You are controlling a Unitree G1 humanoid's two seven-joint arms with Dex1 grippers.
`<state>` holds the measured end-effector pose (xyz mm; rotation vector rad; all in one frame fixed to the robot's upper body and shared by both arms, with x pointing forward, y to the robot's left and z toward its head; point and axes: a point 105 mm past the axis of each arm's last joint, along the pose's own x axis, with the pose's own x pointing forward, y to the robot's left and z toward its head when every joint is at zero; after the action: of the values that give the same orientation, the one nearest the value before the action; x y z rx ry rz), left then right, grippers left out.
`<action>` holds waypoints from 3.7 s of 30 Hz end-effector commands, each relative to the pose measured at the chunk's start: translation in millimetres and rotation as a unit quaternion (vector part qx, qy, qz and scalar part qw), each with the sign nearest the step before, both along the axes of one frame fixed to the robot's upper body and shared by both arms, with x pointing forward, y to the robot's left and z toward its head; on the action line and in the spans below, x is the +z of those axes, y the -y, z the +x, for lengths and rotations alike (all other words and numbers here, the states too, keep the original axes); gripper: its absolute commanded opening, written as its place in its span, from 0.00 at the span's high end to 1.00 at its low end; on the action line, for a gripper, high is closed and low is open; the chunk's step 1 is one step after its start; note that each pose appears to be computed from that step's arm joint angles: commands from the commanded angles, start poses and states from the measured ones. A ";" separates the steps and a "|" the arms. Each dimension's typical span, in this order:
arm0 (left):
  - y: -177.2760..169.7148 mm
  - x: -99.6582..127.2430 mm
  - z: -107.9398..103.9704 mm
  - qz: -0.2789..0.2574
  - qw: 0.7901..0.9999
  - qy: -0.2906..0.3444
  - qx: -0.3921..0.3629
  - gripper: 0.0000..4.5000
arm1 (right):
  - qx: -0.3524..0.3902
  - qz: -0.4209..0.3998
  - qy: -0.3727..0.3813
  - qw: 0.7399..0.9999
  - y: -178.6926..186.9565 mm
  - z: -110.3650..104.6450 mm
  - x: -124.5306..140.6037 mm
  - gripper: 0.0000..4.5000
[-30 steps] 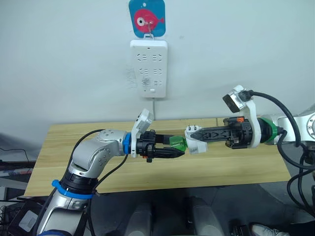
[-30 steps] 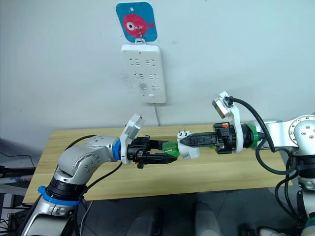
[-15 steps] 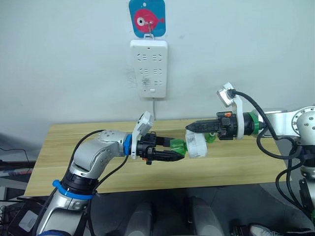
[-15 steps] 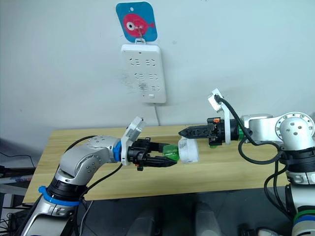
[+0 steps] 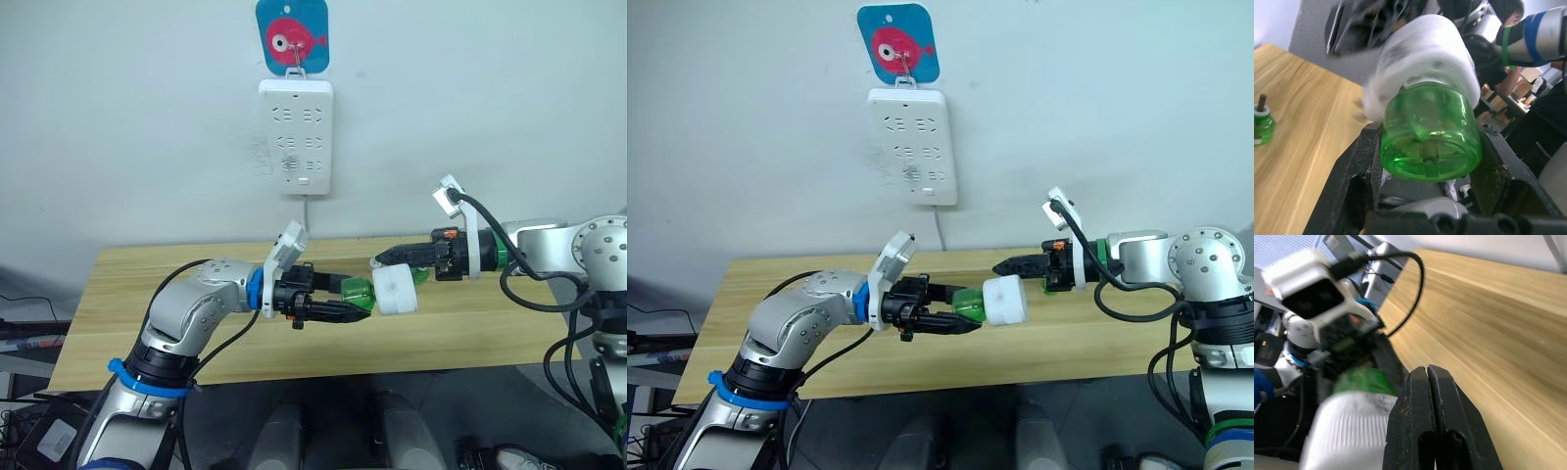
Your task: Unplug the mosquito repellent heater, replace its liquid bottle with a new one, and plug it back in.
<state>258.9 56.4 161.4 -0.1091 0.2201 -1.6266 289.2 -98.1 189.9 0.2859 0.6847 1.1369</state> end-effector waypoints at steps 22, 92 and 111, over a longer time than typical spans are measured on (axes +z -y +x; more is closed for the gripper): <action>-0.6 12.3 34.5 -0.016 0.993 0.066 0.099 0.51 | 0.075 0.042 -0.050 0.995 -3.9 -51.9 -8.5 0.99; -22.9 28.9 30.5 0.010 0.956 -0.291 -0.032 0.51 | 0.263 -0.073 0.900 0.340 -18.5 -10.6 30.9 0.00; -24.4 30.7 24.8 -0.003 0.961 -0.272 -0.051 0.15 | 0.277 -0.061 0.901 0.328 -22.3 -9.9 35.6 0.34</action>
<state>287.9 80.4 182.5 -0.5521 0.6792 -1.6276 282.1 -76.0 210.8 -1.4446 -1.2673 1.2836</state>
